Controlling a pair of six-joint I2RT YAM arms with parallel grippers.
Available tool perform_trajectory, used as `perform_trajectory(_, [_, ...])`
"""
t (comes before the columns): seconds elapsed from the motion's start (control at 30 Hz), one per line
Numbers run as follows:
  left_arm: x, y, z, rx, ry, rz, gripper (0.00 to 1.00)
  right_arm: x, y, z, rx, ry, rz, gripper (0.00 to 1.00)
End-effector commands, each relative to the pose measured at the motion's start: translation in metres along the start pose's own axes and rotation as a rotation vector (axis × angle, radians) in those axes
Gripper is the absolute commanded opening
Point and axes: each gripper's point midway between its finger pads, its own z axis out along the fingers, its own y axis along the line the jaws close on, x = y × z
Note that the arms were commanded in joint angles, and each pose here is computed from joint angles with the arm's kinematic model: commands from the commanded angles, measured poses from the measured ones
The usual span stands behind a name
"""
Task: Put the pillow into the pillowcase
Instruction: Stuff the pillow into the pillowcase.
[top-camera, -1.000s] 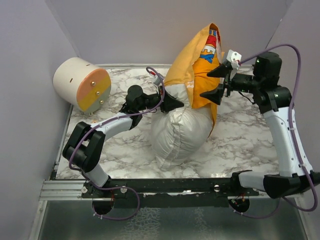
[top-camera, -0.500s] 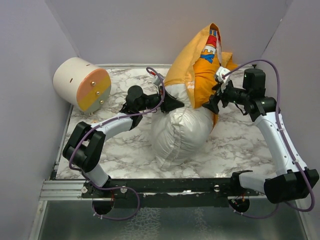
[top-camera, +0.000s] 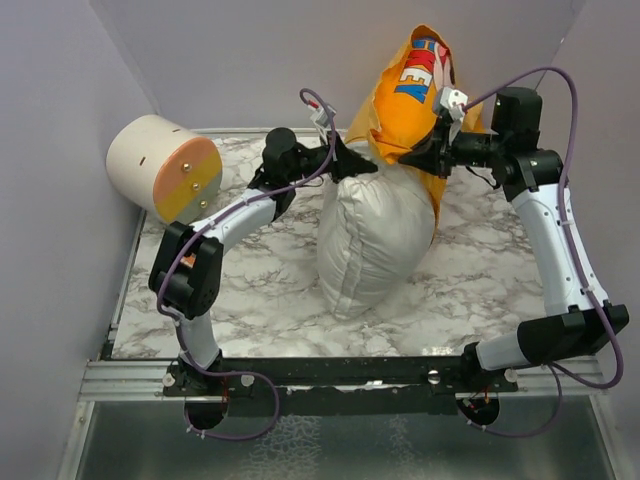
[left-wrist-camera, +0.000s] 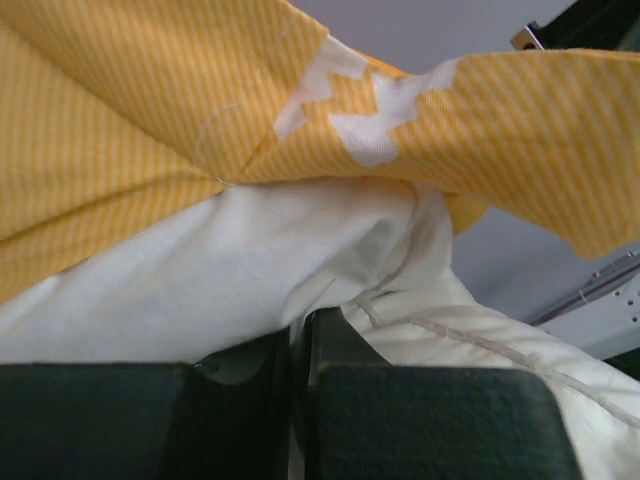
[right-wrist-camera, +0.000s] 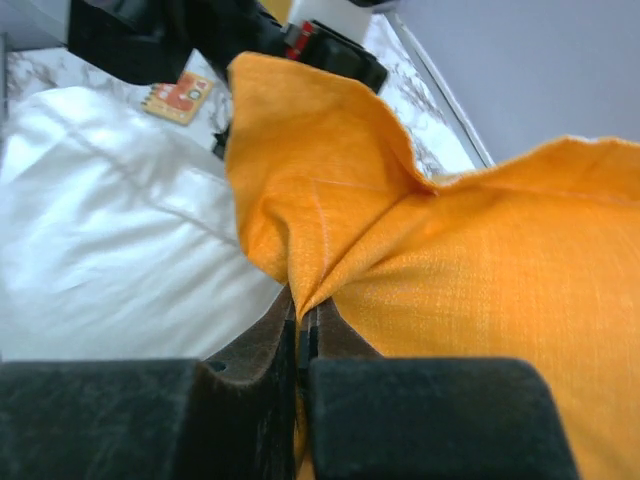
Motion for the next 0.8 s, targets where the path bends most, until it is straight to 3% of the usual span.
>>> perform_trajectory(0.0, [-0.064,0.037,0.015,-0.199,-0.180,0.045,0.00,-0.095,0.109,-0.023,-0.512,-0.275,-0.006,0.00])
perform_trajectory(0.13, [-0.059,0.063,0.006,-0.310,-0.246,0.006,0.00,-0.063,0.129,-0.016,-0.597,-0.259,0.101,0.00])
perform_trajectory(0.33, [-0.021,0.069,-0.004,-0.257,-0.262,-0.057,0.00,0.058,0.074,0.028,-0.245,-0.005,0.314,0.01])
perform_trajectory(0.4, [-0.007,0.066,-0.009,-0.237,-0.234,-0.058,0.00,0.080,0.053,0.025,-0.164,0.013,0.352,0.01])
perform_trajectory(0.57, [-0.014,0.074,-0.054,-0.345,-0.242,0.010,0.54,0.088,0.029,0.025,-0.116,0.010,0.378,0.01])
perform_trajectory(0.77, [-0.079,0.061,-0.166,-0.541,-0.353,0.133,0.87,0.072,0.015,0.028,-0.102,-0.012,0.363,0.01])
